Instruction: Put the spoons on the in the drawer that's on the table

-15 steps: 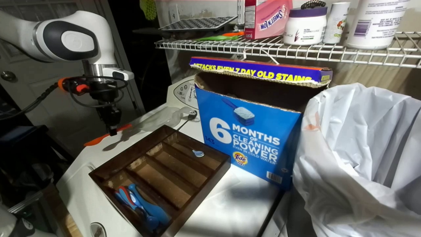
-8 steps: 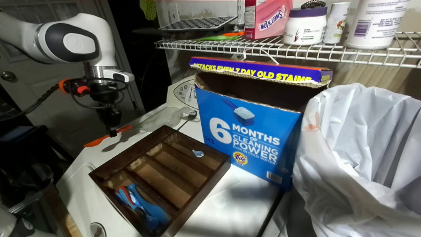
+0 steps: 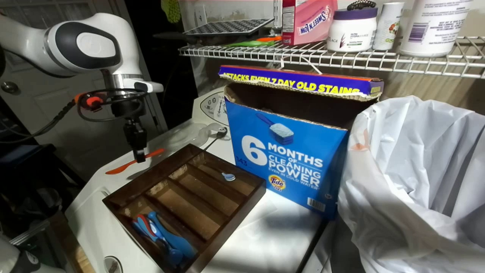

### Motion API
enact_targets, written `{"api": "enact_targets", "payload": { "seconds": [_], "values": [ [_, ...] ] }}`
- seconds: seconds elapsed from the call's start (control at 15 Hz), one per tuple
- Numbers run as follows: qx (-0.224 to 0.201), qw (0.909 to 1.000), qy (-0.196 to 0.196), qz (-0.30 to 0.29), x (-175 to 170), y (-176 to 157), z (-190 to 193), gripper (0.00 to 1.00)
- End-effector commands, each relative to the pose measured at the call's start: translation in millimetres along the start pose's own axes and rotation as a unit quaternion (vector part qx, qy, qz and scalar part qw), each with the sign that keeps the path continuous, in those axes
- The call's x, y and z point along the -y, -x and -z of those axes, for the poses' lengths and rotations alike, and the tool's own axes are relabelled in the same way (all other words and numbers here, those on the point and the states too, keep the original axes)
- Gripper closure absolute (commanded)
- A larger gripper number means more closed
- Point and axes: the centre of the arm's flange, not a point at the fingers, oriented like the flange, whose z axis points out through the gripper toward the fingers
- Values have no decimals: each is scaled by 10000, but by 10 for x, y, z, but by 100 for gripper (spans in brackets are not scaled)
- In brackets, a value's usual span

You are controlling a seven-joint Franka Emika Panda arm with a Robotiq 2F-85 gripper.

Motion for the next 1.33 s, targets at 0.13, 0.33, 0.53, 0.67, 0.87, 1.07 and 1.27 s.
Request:
{"api": "enact_targets", "payload": {
  "seconds": [0.13,0.33,0.53,0.67,0.87,1.07,1.27],
  "values": [
    [-99,9941,710,-817,-338,-35,-86,96],
    [-166,9940,615,-890,-356,-49,-176,96],
    [-422,9952,429,-776,-371,-17,-239,96],
    [-573,9948,282,-796,-400,-24,-271,96],
    [-724,9942,61,-791,-422,-68,-309,96],
    [-806,9940,-14,-738,-429,-108,-314,96],
    [-860,9945,-33,-593,-430,-133,-314,96]
  ]
}}
